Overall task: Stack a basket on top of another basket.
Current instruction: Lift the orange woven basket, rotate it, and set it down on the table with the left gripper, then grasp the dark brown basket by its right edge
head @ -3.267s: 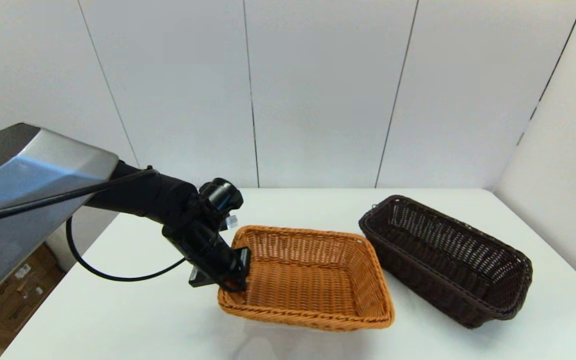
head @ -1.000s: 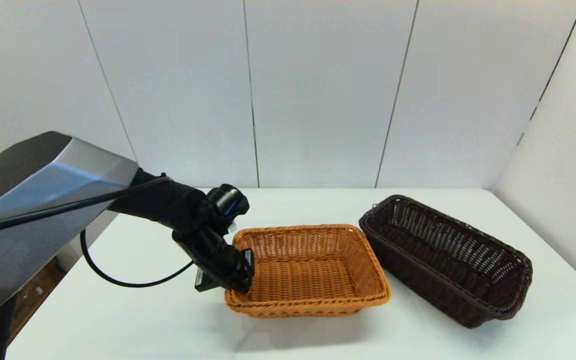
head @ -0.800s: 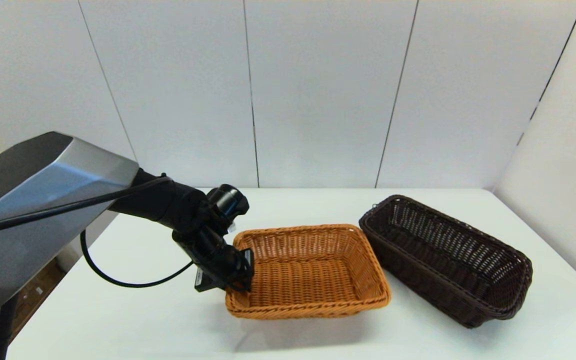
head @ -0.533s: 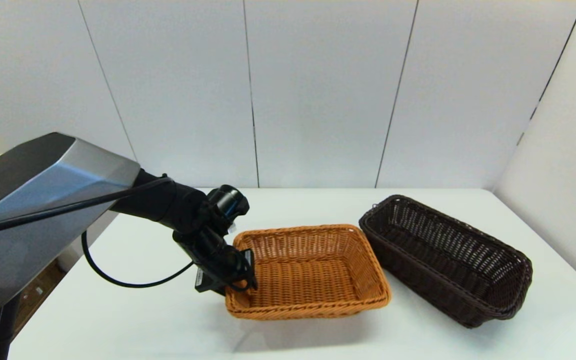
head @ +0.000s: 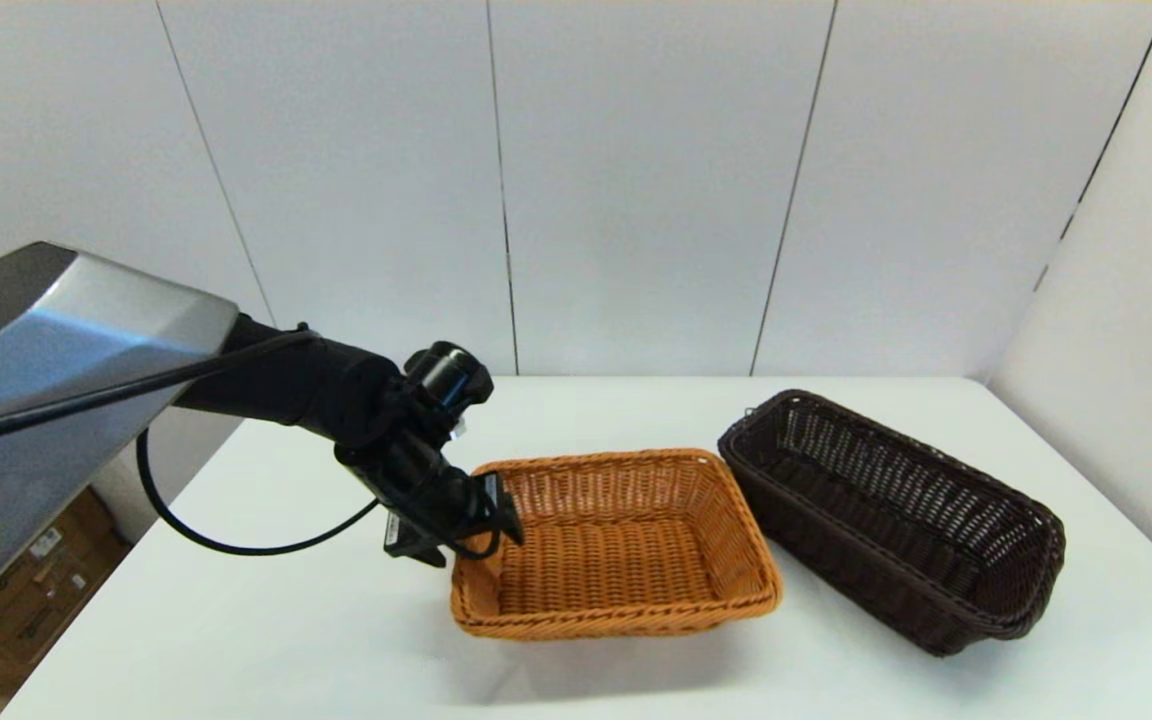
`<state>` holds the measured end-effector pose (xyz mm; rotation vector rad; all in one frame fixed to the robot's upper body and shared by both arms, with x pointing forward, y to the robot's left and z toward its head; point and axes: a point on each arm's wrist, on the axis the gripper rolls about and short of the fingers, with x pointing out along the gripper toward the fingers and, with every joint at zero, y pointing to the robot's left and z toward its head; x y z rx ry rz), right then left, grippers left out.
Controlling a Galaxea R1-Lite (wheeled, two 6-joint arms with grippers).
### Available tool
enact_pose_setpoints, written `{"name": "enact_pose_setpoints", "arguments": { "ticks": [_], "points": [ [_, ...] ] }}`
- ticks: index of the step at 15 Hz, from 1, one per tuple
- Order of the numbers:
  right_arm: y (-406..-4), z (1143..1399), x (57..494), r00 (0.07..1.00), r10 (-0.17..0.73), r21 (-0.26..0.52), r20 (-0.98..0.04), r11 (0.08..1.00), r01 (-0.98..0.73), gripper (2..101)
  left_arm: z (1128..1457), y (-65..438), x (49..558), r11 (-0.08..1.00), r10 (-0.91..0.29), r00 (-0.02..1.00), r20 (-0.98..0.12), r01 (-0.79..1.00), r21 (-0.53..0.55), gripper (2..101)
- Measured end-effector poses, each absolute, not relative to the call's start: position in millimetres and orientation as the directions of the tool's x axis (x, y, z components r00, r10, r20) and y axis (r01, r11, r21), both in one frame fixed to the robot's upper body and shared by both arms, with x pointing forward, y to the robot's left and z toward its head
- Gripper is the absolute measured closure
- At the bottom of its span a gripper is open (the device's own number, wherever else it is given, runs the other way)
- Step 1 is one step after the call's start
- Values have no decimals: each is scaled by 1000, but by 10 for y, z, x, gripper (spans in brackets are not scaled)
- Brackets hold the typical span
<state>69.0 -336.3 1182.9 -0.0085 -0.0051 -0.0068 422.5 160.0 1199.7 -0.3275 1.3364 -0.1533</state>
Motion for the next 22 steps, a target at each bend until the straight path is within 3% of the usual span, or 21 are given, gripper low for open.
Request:
{"name": "enact_pose_setpoints", "arguments": {
  "ticks": [7,13,16,22],
  "points": [
    [-3363,11829,690,1000,-8,-8,6,1000,8,43,12983,2016,3927,926,-319,442,-839,-43,-375,117],
    [-3363,11829,690,1000,-8,-4,6,1000,8,43,13862,2617,2803,945,-176,656,-734,-95,-311,83],
    [-3363,11829,690,1000,-8,-4,5,1000,8,43,13983,2917,2083,944,-120,745,-656,-118,-308,74],
    [-3363,11829,690,1000,-8,-5,6,1000,8,43,13777,3389,902,916,-54,852,-520,-165,-365,63]
  ]
}}
